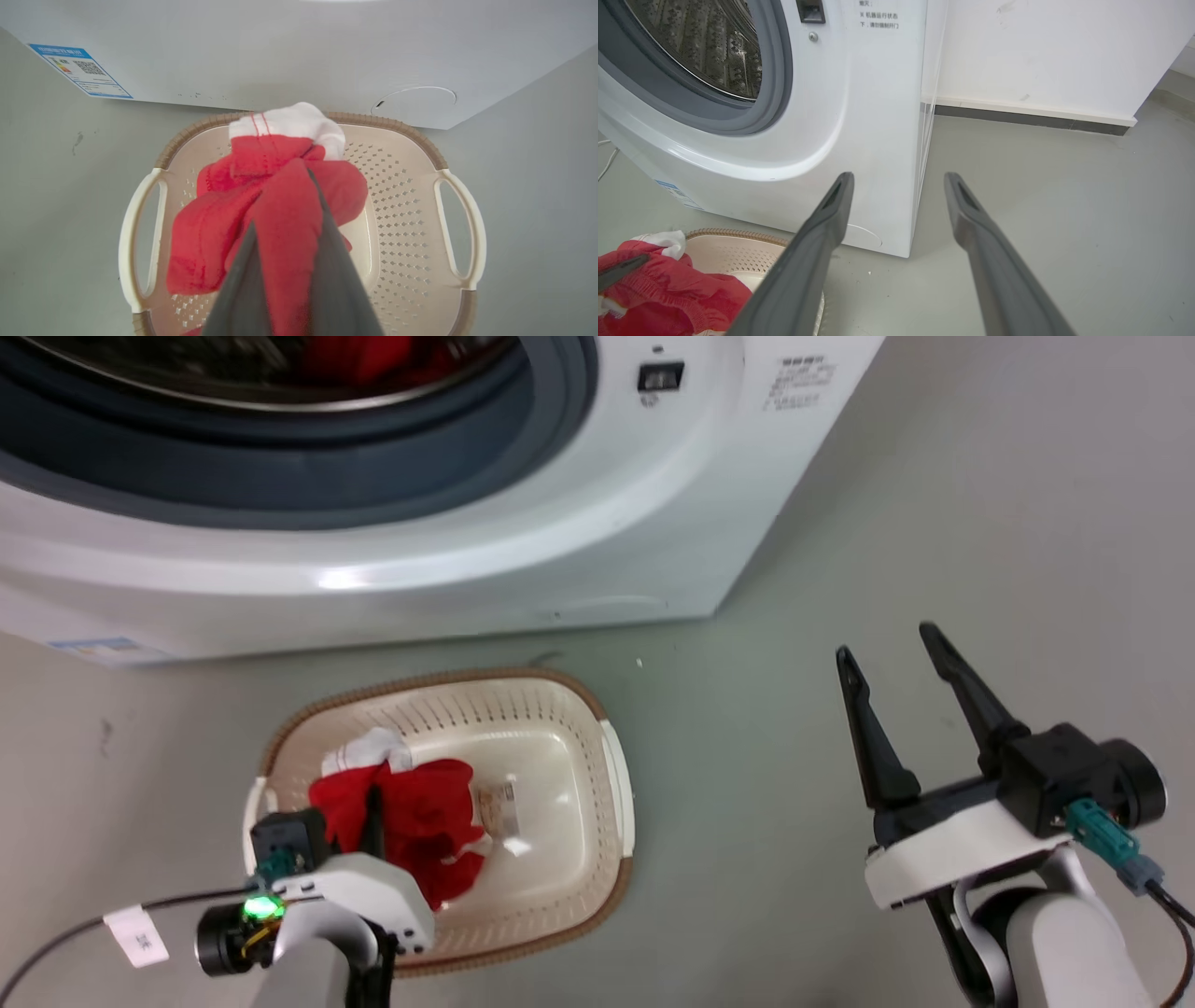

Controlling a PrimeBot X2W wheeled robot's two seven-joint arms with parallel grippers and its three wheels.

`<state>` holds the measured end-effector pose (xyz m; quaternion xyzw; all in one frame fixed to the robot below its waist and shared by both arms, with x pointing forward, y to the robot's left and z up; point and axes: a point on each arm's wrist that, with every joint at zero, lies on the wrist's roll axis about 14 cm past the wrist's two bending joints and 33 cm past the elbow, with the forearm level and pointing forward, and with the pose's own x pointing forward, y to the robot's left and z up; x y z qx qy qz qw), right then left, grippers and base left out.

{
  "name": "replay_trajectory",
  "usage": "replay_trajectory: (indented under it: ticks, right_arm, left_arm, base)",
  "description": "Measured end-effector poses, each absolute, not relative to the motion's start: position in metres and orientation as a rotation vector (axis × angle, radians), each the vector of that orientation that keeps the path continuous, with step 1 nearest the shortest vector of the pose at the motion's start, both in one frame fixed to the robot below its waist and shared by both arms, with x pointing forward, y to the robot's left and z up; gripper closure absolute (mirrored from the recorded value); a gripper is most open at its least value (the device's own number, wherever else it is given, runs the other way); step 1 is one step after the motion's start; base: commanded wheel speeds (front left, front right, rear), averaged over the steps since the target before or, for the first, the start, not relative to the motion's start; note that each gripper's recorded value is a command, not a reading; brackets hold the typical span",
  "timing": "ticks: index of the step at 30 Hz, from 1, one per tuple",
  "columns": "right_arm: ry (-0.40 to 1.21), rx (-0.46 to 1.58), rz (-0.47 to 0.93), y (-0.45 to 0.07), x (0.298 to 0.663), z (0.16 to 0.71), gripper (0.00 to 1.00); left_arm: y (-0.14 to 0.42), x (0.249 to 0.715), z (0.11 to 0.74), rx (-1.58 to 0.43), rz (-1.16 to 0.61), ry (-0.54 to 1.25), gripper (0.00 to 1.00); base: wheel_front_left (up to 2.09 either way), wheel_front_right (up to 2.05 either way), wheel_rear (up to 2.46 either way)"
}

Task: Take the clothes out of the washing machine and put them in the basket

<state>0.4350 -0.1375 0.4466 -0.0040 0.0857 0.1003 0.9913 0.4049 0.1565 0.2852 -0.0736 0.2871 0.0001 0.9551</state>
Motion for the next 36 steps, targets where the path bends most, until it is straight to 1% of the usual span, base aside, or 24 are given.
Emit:
replay_trajectory:
  ticks: [6, 12, 19, 20, 21, 22, 29, 36]
  right_arm:
    - [0.232, -0.017, 0.2, -0.141, 0.45, 0.413, 0.0]
    - [0.327, -0.024, 0.17, -0.153, 0.451, 0.37, 0.0]
    - [0.363, -0.025, 0.16, -0.158, 0.451, 0.354, 0.0]
    - [0.36, -0.024, 0.162, -0.157, 0.451, 0.354, 0.0]
    - [0.356, -0.024, 0.163, -0.157, 0.452, 0.355, 0.0]
    - [0.351, -0.023, 0.165, -0.156, 0.452, 0.357, 0.0]
    - [0.295, -0.021, 0.168, -0.154, 0.45, 0.383, 0.0]
    - [0.229, -0.031, 0.151, -0.157, 0.434, 0.421, 0.0]
  left_arm:
    - [0.167, 0.41, 0.231, -0.139, 0.046, 0.723, 1.0]
    - [0.17, 0.39, 0.173, -0.135, 0.084, 0.895, 1.0]
    - [0.163, 0.379, 0.152, -0.145, 0.085, 0.965, 1.0]
    - [0.164, 0.381, 0.153, -0.148, 0.085, 0.962, 0.72]
    - [0.163, 0.382, 0.155, -0.152, 0.084, 0.956, 0.34]
    - [0.163, 0.382, 0.157, -0.155, 0.083, 0.955, 0.0]
    - [0.165, 0.393, 0.191, -0.174, 0.089, 0.87, 0.0]
    - [0.174, 0.394, 0.246, -0.181, 0.096, 0.725, 0.0]
  base:
    - [0.0, 0.0, 0.0]
    - [0.0, 0.0, 0.0]
    - [0.0, 0.0, 0.0]
    - [0.0, 0.0, 0.0]
    - [0.0, 0.0, 0.0]
    - [0.0, 0.0, 0.0]
    - [0.0, 0.0, 0.0]
    - [0.0, 0.0, 0.0]
